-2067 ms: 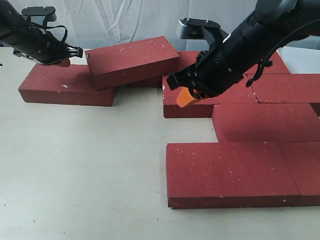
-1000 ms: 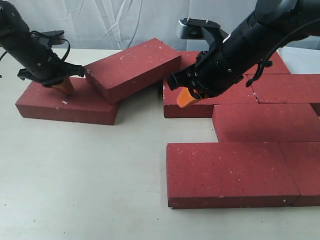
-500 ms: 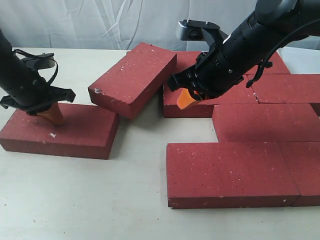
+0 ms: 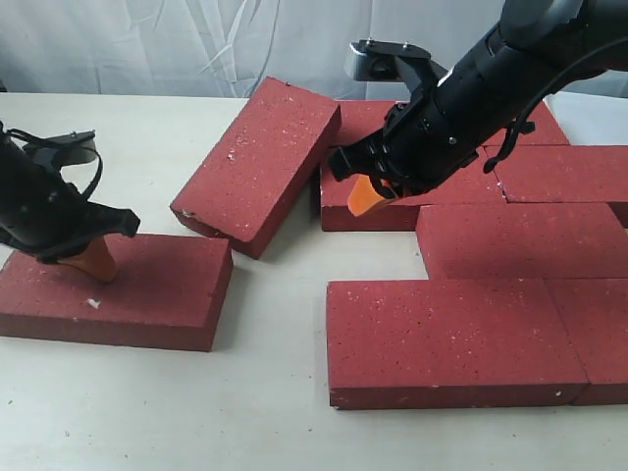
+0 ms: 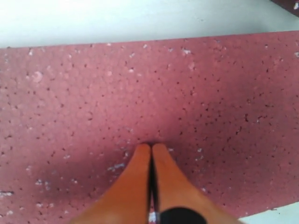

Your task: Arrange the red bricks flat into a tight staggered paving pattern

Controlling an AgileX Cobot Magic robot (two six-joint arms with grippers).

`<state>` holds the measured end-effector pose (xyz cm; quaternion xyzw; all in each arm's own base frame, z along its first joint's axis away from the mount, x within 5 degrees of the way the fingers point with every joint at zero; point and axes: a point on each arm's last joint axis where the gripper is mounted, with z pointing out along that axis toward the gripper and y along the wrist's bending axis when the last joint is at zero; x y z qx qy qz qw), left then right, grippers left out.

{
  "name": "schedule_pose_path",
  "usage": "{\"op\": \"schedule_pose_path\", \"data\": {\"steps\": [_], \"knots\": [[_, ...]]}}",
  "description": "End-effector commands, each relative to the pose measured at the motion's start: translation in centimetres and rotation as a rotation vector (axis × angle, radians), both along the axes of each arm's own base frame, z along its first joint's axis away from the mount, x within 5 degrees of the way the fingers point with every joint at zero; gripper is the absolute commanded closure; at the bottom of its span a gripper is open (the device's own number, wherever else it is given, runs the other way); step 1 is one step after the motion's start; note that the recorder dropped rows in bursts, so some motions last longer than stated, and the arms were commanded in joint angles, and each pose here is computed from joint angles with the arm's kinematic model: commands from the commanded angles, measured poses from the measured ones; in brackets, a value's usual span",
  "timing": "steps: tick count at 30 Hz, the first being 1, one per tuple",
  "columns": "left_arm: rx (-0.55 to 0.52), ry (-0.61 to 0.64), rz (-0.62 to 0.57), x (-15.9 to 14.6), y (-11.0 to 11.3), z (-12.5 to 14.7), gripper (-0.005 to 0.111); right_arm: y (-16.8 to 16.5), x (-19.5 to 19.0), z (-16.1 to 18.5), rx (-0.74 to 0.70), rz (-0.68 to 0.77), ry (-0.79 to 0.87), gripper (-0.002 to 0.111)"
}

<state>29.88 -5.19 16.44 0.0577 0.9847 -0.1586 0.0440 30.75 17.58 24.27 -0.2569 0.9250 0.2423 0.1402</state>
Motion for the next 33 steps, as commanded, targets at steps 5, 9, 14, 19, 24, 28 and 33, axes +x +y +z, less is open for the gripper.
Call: {"op": "schedule_pose_path", "data": {"steps": [5,9,14,19,24,28,33], "knots": [[-0.026,-0.057,-0.037,-1.0,-3.1,-0.3,0.107,-0.1,-0.1,0.2,0.000,0.005,-0.009,0.109],[-0.077,-0.126,0.028,-0.4,-4.3,0.0,0.107,-0.1,-0.1,0.2,-0.002,0.006,-0.010,0.109],[-0.069,-0.218,0.076,0.4,-4.4,0.2,0.107,-0.1,-0.1,0.2,-0.002,0.004,-0.014,0.109],[-0.036,-0.254,0.080,0.8,-4.0,0.2,0.107,-0.1,-0.1,0.2,0.000,0.004,-0.013,0.109],[0.009,-0.349,-0.022,-0.4,-3.4,3.7,0.107,2.4,-0.9,0.3,0.006,0.057,-0.086,0.109],[0.112,-0.514,-0.035,-1.4,-2.0,8.6,0.107,4.7,-1.3,0.2,-0.013,0.095,-0.218,0.109],[0.174,-0.540,0.016,-1.8,-0.8,9.7,0.107,6.2,-0.6,-1.7,-0.028,0.100,-0.191,0.109]]}}
